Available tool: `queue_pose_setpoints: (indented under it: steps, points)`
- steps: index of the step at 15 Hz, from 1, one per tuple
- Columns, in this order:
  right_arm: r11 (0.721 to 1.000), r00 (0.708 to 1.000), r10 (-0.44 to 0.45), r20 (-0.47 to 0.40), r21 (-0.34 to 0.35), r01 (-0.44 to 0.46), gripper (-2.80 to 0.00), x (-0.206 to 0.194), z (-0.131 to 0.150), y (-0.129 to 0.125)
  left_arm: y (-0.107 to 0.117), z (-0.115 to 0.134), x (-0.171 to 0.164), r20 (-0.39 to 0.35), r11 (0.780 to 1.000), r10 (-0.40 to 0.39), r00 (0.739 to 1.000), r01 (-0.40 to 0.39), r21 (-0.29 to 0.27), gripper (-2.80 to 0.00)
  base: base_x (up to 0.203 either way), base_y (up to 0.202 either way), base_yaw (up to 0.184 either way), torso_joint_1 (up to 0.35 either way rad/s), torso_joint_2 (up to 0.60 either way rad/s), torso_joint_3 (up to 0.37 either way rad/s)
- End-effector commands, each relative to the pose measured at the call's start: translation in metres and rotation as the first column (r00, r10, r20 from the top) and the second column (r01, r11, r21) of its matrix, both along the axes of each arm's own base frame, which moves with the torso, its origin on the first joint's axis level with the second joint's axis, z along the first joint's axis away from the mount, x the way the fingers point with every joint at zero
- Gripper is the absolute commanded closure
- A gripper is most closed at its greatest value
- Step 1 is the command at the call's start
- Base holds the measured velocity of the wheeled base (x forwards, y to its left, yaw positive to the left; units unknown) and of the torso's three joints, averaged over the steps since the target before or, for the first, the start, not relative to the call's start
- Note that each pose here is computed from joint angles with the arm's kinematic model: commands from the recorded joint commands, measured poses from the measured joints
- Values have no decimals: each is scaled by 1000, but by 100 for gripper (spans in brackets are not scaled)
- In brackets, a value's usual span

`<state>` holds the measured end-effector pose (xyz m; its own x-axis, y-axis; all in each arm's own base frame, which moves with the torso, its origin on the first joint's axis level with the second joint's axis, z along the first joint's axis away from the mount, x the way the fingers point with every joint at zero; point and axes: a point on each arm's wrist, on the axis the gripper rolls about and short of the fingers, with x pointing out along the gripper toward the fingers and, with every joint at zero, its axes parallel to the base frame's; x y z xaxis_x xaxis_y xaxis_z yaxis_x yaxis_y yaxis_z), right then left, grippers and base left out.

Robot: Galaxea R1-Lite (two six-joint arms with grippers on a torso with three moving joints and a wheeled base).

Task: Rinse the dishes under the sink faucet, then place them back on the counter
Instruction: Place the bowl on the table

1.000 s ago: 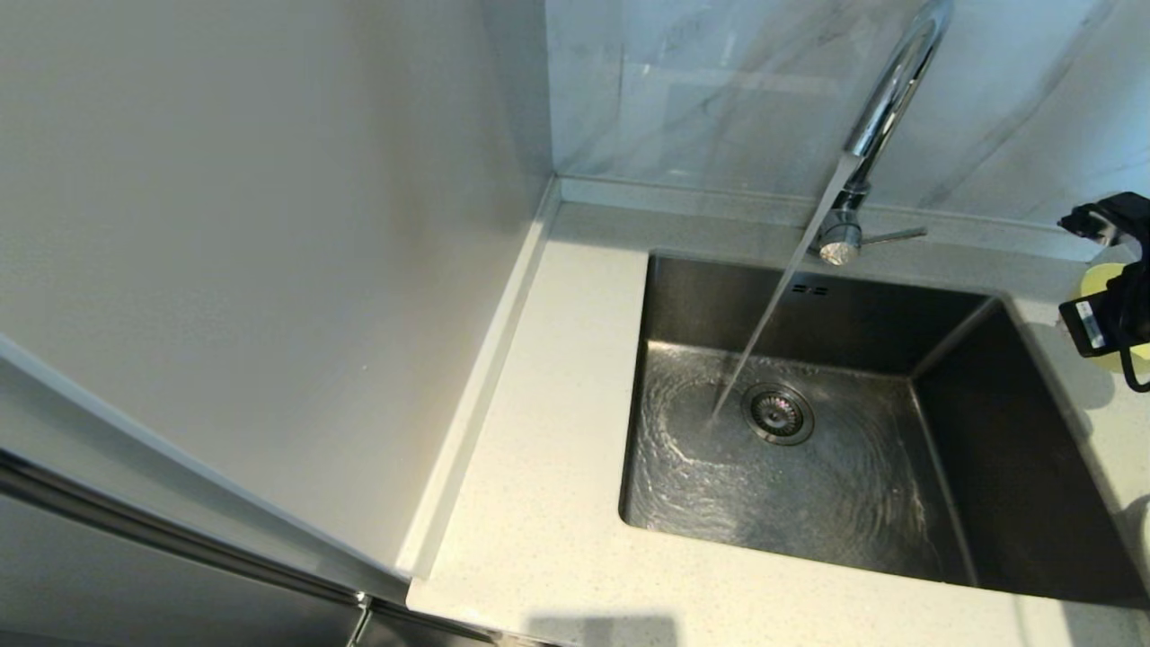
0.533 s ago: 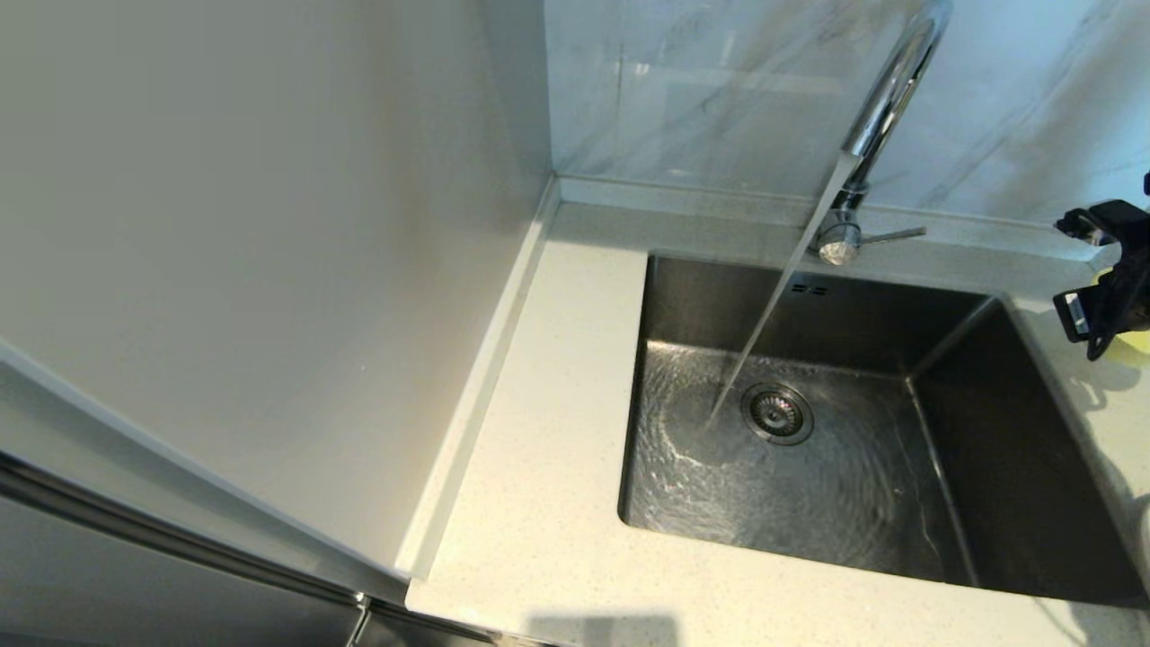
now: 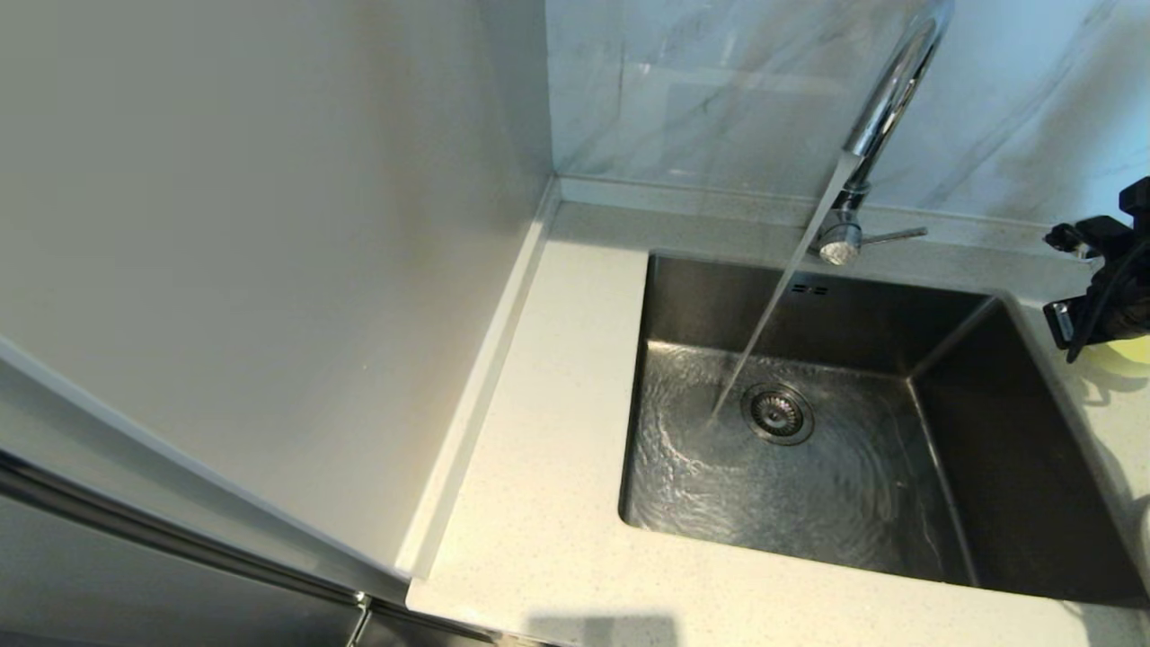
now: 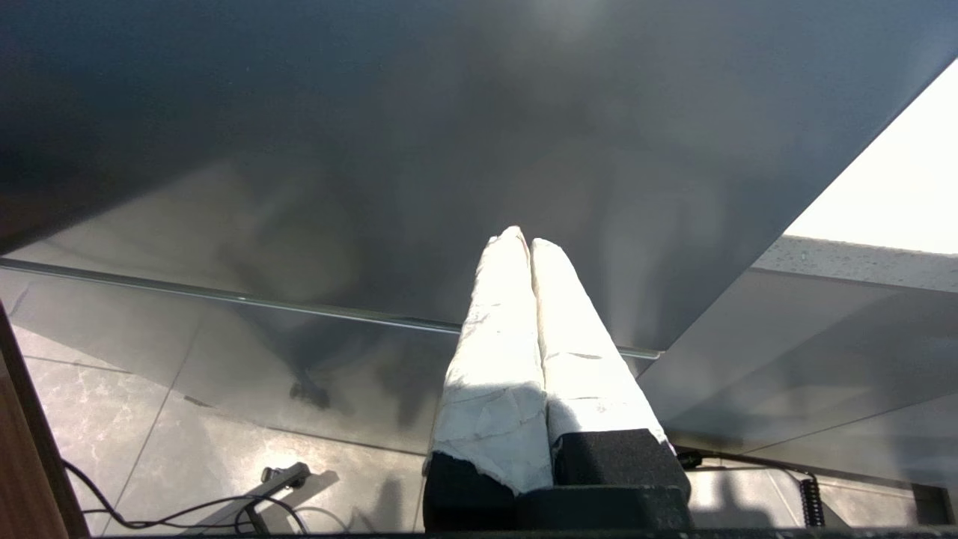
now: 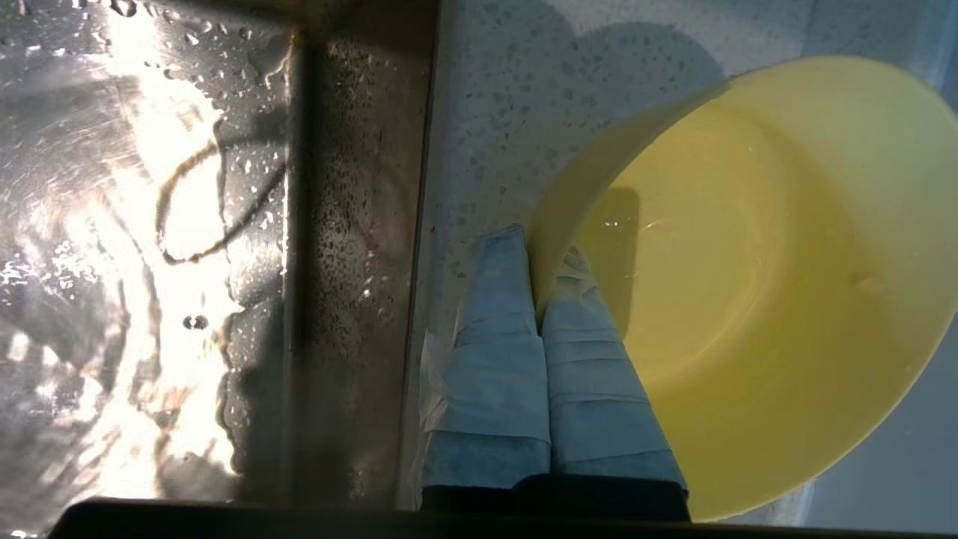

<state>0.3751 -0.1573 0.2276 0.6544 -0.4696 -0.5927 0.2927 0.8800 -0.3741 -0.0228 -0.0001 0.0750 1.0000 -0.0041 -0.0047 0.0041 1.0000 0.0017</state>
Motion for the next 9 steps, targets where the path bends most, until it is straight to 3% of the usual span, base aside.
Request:
queue_pose_setpoints:
  steps: [1, 9]
  points:
    - [1000, 1000, -2, -12, 6, 2, 0, 4, -6, -2, 0, 0, 0, 0, 1000, 0, 1000, 0, 0, 0, 0, 0, 0, 0, 0, 0]
    - [999, 999, -46, -6, -4, 46, 0, 14, -11, -8, 0, 0, 0, 0, 1000, 0, 1000, 0, 0, 0, 0, 0, 0, 0, 0, 0]
